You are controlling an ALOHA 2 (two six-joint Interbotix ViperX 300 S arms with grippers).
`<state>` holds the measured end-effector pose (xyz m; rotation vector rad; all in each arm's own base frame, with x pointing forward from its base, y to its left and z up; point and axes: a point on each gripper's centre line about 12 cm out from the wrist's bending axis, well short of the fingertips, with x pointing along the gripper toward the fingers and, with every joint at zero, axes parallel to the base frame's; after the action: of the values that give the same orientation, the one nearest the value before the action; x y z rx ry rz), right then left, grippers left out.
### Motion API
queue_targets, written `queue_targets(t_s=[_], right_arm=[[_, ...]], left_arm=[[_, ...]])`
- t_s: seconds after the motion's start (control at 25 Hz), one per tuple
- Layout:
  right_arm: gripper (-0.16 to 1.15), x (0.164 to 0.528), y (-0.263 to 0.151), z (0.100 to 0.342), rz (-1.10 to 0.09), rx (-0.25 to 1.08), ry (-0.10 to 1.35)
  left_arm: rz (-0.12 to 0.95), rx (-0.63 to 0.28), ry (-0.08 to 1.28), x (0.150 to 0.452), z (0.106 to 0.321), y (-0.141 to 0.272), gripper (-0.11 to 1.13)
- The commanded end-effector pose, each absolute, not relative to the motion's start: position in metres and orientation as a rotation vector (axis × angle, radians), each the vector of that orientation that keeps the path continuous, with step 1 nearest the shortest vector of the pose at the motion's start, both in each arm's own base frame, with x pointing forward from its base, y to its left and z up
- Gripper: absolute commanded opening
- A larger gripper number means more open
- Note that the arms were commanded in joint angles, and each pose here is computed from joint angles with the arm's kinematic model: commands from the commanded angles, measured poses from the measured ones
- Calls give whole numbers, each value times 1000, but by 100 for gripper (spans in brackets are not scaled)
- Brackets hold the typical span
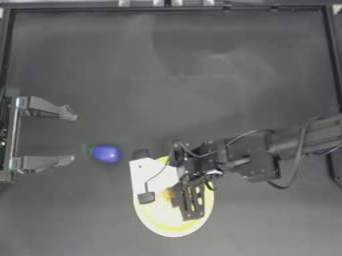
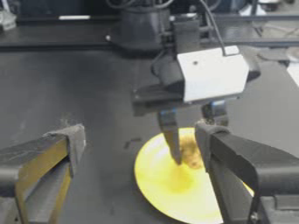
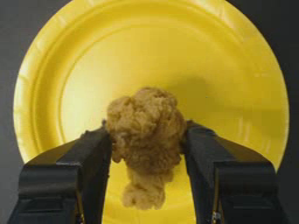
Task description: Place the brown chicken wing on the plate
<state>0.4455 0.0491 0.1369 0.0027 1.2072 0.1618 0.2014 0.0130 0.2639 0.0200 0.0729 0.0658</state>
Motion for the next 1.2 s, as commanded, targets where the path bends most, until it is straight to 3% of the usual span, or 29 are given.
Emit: queue_targets(t_s=[0.04, 0.44, 0.56, 0.76, 1.04, 1.2], right_arm=[[39, 453, 54, 153, 171, 5, 1157], [47, 459, 56, 147, 176, 19, 1165], [64, 459, 57, 147, 177, 29, 1165], [106, 458, 58, 145, 179, 42, 1176], [101, 456, 58, 150, 185, 44, 1189], [101, 453, 57, 166, 184, 35, 1159]], left_arm=[[71, 20, 64, 206, 270, 14, 103], [73, 17, 67, 205, 269, 15, 103], [72, 17, 68, 205, 268, 15, 103], [72, 17, 70, 205, 268, 15, 103], [79, 17, 71, 205, 267, 16, 103], [83, 16, 71, 204, 267, 17, 103]])
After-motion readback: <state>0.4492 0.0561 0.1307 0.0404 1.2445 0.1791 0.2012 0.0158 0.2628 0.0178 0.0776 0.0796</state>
